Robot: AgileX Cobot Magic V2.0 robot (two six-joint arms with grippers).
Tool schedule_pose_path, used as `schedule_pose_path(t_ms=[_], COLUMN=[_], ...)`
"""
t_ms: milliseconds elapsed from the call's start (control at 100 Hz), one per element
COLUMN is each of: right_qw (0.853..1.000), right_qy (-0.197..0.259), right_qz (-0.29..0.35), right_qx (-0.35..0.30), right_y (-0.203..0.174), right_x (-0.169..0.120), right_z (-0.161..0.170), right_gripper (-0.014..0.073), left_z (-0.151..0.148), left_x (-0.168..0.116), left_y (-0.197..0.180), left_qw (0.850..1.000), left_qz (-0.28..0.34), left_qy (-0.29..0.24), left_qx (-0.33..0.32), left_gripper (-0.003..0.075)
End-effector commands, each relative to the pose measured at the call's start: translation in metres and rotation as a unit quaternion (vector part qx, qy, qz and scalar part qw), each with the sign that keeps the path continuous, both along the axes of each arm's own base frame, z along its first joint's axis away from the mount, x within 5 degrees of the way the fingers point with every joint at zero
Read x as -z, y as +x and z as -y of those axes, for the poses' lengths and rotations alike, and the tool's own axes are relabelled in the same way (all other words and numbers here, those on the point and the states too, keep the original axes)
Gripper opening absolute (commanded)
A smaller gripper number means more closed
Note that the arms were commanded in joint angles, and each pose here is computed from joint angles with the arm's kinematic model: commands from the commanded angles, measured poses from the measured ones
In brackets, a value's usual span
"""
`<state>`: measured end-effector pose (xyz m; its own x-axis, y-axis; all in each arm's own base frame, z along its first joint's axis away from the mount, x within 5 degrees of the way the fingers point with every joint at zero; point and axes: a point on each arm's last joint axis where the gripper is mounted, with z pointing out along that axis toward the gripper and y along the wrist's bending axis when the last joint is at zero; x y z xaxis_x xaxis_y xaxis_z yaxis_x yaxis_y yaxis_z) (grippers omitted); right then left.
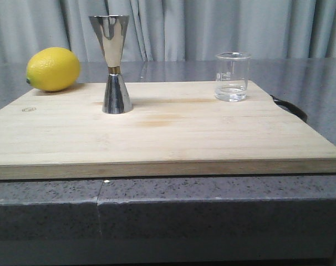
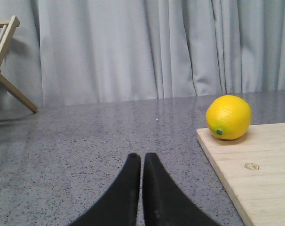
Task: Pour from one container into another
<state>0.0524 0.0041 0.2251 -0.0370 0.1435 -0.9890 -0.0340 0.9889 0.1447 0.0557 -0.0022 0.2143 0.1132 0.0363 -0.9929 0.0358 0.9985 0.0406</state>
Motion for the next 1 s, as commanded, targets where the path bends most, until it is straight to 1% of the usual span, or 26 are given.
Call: schedule_pose_path(t_ms=[0,110,130,220,550,630,640,650,660,670,680,690,710,990], right_qw=[0.998,0.996,0.997,0.996,0.997,0.997,0.997,0.997,0.997,0.997,0.997,0.997,0.997,0.997], right_qy=[0.015,0.023,0.023,0.022,0.016,0.013,0.005,0.014,0.006,0.015,0.006,0.013,0.006,0.008], right_qz=[0.063,0.073,0.067,0.078,0.069,0.069,0.07,0.07,0.072,0.073,0.074,0.075,0.076,0.074], right_qx=[0.023,0.035,0.032,0.036,0.033,0.032,0.032,0.031,0.031,0.031,0.03,0.03,0.029,0.029], right_y=[0.0,0.003,0.003,0.003,0.003,0.003,0.003,0.003,0.003,0.003,0.003,0.003,0.003,0.003], right_x=[0.007,0.021,0.022,0.02,0.021,0.021,0.021,0.021,0.021,0.021,0.02,0.02,0.02,0.02], right_z=[0.004,0.006,0.006,0.006,0.006,0.006,0.006,0.006,0.006,0.006,0.005,0.005,0.005,0.005], right_gripper=[-0.0075,-0.0075,-0.0075,-0.0075,-0.0075,-0.0075,-0.0075,-0.0075,-0.0075,-0.0075,-0.0075,-0.0075,-0.0075,-0.0075], left_z=[0.0,0.0,0.0,0.0,0.0,0.0,0.0,0.0,0.0,0.0,0.0,0.0,0.0,0.0], left_x=[0.003,0.003,0.003,0.003,0.003,0.003,0.003,0.003,0.003,0.003,0.003,0.003,0.003,0.003], left_y=[-0.001,-0.001,-0.001,-0.001,-0.001,-0.001,-0.001,-0.001,-0.001,-0.001,-0.001,-0.001,-0.001,-0.001], left_qw=[0.999,0.999,0.999,0.999,0.999,0.999,0.999,0.999,0.999,0.999,0.999,0.999,0.999,0.999], left_qz=[0.036,0.036,0.036,0.036,0.036,0.036,0.036,0.036,0.036,0.036,0.036,0.036,0.036,0.036], left_qy=[-0.008,-0.008,-0.008,-0.008,-0.008,-0.008,-0.008,-0.008,-0.008,-0.008,-0.008,-0.008,-0.008,-0.008], left_qx=[-0.002,-0.002,-0.002,-0.002,-0.002,-0.002,-0.002,-0.002,-0.002,-0.002,-0.002,-0.002,-0.002,-0.002], left_gripper=[-0.0019,-0.0019,-0.0019,-0.0019,-0.0019,-0.0019,-0.0019,-0.0019,-0.0019,-0.0019,-0.0019,-0.0019,-0.0019,-0.0019])
